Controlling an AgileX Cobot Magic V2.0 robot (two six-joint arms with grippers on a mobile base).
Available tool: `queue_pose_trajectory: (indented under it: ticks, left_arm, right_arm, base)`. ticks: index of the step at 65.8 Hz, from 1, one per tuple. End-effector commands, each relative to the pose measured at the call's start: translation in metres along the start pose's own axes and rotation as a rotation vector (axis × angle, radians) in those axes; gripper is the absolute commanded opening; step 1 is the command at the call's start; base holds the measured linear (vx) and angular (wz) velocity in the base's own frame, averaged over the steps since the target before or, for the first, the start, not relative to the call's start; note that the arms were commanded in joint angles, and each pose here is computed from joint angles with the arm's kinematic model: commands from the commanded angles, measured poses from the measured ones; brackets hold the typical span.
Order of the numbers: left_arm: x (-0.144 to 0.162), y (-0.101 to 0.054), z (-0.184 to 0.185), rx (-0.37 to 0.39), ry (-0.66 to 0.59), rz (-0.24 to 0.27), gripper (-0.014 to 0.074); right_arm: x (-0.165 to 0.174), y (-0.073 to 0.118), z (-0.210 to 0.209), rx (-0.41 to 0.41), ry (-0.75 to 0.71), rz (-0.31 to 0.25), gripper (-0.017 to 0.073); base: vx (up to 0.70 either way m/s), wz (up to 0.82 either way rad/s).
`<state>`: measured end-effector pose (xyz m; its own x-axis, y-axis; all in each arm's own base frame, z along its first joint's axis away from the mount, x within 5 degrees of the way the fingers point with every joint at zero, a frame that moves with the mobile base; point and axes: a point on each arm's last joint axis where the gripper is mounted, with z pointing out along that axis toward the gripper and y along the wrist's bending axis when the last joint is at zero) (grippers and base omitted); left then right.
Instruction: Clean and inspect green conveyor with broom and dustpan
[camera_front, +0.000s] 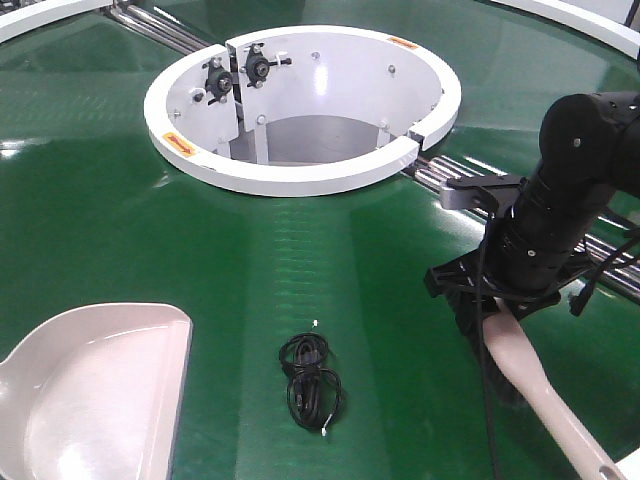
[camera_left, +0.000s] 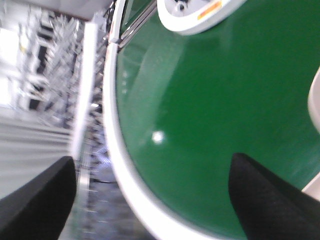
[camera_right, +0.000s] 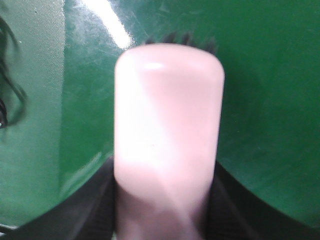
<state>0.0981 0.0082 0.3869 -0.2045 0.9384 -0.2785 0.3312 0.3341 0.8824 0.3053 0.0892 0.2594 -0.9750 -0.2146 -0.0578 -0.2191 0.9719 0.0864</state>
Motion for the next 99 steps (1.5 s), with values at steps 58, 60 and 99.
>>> queue_pose_trajectory:
  ticks: [58,60,99]
  left_arm:
    - [0.003,0.007,0.0,0.028,0.063,0.444,0.0573]
    - [0.003,0.007,0.003,0.055,0.074,0.447,0.0573]
    - [0.011,0.001,0.115,0.755,0.383,0.494,0.0573]
  right_arm:
    - [0.006,0.001,-0.021,-0.01,-0.021,0.0,-0.0006]
    - [0.006,0.001,-0.021,-0.01,-0.021,0.0,-0.0006]
    - [0.006,0.001,-0.021,-0.01,-0.02,0.0,-0.0006]
  base:
    - [0.0,0.0]
    - [0.0,0.0]
    - [0.0,0.0]
